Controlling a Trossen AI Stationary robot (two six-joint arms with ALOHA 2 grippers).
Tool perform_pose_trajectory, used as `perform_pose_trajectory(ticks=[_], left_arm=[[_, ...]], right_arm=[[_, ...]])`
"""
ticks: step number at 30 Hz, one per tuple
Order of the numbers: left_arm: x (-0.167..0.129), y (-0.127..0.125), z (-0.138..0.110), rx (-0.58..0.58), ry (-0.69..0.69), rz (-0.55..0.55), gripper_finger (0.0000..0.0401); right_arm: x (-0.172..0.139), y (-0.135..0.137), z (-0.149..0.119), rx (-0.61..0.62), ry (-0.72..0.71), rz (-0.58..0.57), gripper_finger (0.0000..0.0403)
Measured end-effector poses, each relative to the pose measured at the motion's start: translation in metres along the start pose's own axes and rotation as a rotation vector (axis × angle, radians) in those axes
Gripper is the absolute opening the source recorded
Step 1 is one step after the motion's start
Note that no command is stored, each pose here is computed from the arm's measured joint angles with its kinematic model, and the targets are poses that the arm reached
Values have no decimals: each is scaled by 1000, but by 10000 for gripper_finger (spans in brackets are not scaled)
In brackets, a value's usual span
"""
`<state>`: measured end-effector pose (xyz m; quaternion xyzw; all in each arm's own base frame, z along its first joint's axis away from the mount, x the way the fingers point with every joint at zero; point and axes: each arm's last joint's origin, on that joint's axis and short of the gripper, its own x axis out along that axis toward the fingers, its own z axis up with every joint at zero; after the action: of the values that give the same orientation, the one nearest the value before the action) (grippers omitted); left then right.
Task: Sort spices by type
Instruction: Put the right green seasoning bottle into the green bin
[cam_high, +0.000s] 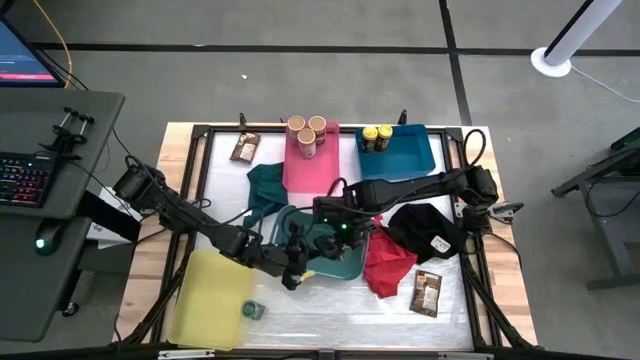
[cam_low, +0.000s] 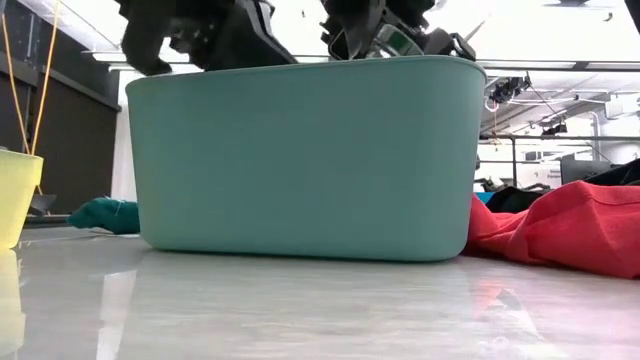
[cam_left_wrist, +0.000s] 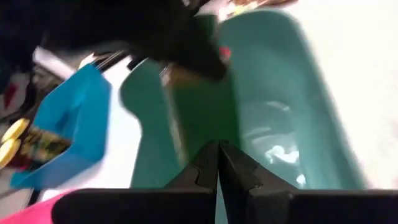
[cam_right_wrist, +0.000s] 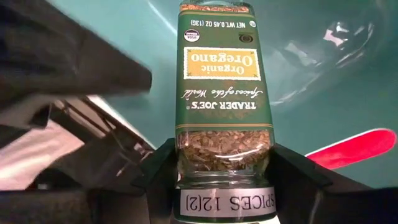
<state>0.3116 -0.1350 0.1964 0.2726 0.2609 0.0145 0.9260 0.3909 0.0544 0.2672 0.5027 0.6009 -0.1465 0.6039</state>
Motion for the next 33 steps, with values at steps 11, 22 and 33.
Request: perform_pose_trajectory(ticks=[11, 22, 33], left_arm=[[21, 17, -9, -37, -7, -48, 0], [39, 8, -18, -27, -4, -67, 0], [46, 4, -21, -102, -1, -46, 0]], right_arm=[[-1, -3, 7, 90, -17, -10, 202], [13, -5, 13, 39, 13, -38, 224], [14, -4, 17, 2, 41, -12, 262]])
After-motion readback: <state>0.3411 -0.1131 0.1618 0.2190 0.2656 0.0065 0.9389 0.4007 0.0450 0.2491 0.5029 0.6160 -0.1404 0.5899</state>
